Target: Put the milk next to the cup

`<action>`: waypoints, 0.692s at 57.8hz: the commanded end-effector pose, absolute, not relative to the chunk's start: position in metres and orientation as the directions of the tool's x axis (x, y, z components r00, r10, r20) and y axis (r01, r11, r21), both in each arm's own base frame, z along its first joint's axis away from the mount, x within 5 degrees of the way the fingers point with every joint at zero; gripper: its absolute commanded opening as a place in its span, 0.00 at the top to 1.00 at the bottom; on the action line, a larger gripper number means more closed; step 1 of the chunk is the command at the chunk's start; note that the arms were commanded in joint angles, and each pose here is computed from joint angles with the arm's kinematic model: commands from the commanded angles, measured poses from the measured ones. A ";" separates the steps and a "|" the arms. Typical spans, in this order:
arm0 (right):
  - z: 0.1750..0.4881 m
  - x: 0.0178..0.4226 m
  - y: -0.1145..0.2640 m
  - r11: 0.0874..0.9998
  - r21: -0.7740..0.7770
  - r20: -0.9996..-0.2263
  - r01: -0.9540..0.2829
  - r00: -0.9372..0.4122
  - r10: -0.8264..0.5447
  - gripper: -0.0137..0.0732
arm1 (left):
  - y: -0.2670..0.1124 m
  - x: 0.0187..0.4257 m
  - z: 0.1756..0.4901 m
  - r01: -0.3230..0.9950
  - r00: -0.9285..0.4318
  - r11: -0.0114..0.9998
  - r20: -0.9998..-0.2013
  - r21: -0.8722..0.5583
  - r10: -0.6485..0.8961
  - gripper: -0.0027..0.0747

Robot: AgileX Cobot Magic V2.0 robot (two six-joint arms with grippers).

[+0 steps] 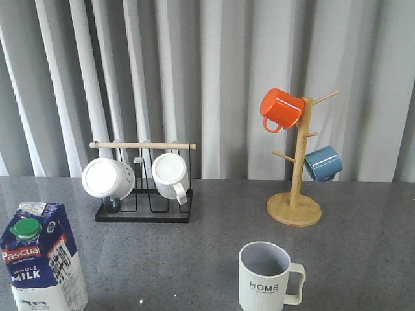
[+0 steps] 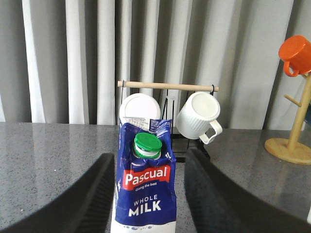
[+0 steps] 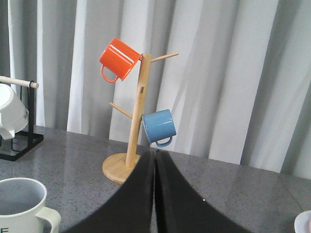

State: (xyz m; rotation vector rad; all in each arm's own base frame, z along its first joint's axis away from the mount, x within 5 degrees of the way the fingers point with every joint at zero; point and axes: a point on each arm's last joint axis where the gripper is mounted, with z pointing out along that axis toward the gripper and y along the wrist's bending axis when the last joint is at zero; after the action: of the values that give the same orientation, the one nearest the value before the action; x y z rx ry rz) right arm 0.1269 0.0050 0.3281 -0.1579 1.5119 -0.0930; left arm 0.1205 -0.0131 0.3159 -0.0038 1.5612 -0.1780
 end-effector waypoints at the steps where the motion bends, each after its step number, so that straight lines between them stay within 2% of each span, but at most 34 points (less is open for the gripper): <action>1: 0.345 0.125 0.006 0.984 -0.172 -0.974 -0.032 0.155 -0.166 0.85 | -0.015 0.121 0.334 0.144 0.099 0.980 -0.983 -0.139 -0.154 0.37; 7: 0.345 0.125 0.006 0.984 -0.172 -0.974 -0.032 0.155 -0.166 0.85 | -0.015 0.121 0.334 0.145 0.097 0.980 -0.984 -0.135 -0.150 0.04; 8: 0.345 0.125 0.006 0.984 -0.172 -0.974 -0.032 0.155 -0.166 0.85 | -0.015 0.121 0.334 0.146 0.100 0.980 -0.983 -0.135 -0.151 0.01; 19: 0.345 0.125 0.006 0.984 -0.172 -0.974 -0.032 0.155 -0.166 0.85 | -0.017 0.133 0.331 0.153 0.092 0.980 -0.985 -0.131 -0.146 0.03; 25: 0.345 0.125 0.006 0.984 -0.172 -0.974 -0.032 0.155 -0.166 0.85 | -0.020 0.150 0.324 0.159 0.068 0.980 -0.989 -0.118 -0.130 0.03; 40: 0.345 0.125 0.006 0.984 -0.172 -0.974 -0.032 0.155 -0.166 0.85 | -0.028 0.190 0.309 0.197 0.102 0.975 -0.987 -0.104 -0.126 0.04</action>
State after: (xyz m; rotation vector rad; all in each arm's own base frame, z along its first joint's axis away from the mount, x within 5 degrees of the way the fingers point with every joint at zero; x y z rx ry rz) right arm 0.1269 0.0050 0.3281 -0.1578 1.5127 -0.0931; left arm 0.1791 -0.0241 0.2937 0.0492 1.5888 -0.2038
